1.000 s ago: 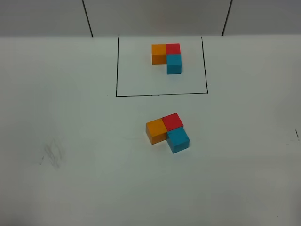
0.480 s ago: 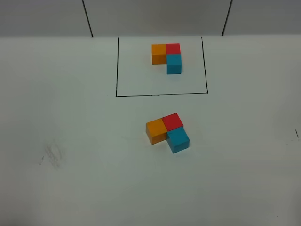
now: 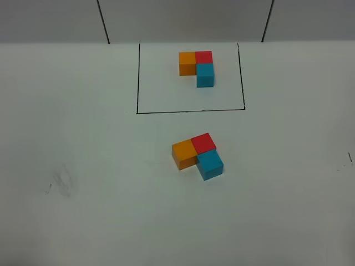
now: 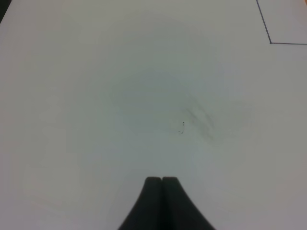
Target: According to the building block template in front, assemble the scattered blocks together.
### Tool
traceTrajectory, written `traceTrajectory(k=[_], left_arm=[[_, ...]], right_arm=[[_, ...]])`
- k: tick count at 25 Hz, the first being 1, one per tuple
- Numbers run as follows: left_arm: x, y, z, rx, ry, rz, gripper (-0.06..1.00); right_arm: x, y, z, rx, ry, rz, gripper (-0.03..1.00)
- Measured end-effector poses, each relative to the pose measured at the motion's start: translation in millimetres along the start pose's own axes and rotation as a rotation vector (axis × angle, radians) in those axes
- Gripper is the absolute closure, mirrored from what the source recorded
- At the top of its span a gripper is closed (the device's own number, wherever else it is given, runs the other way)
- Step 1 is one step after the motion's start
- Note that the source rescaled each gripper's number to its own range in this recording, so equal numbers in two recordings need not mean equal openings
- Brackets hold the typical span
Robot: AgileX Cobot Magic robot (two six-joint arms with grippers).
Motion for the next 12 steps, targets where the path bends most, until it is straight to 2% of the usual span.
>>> traceTrajectory(k=[7,12], left_arm=[[0,0,0,0.0,0.0,0.0,0.94],[0,0,0,0.0,0.0,0.0,0.94]], right_arm=[[32,-17,15,-0.138,-0.24,0.031,0.97],[45,-22,25,-0.207,-0.352,0.072,0.97]])
Point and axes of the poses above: a point on each arm's last joint axis where the gripper is mounted, x pointing back along that axis away from the gripper, y along the wrist's bending axis when the last joint is at zero, z = x × y, the point moved 3 cm from there along -x, pointing out along that axis toward the gripper, and after that the axes turned 7 degrees about -x, right-handed, at the moved point
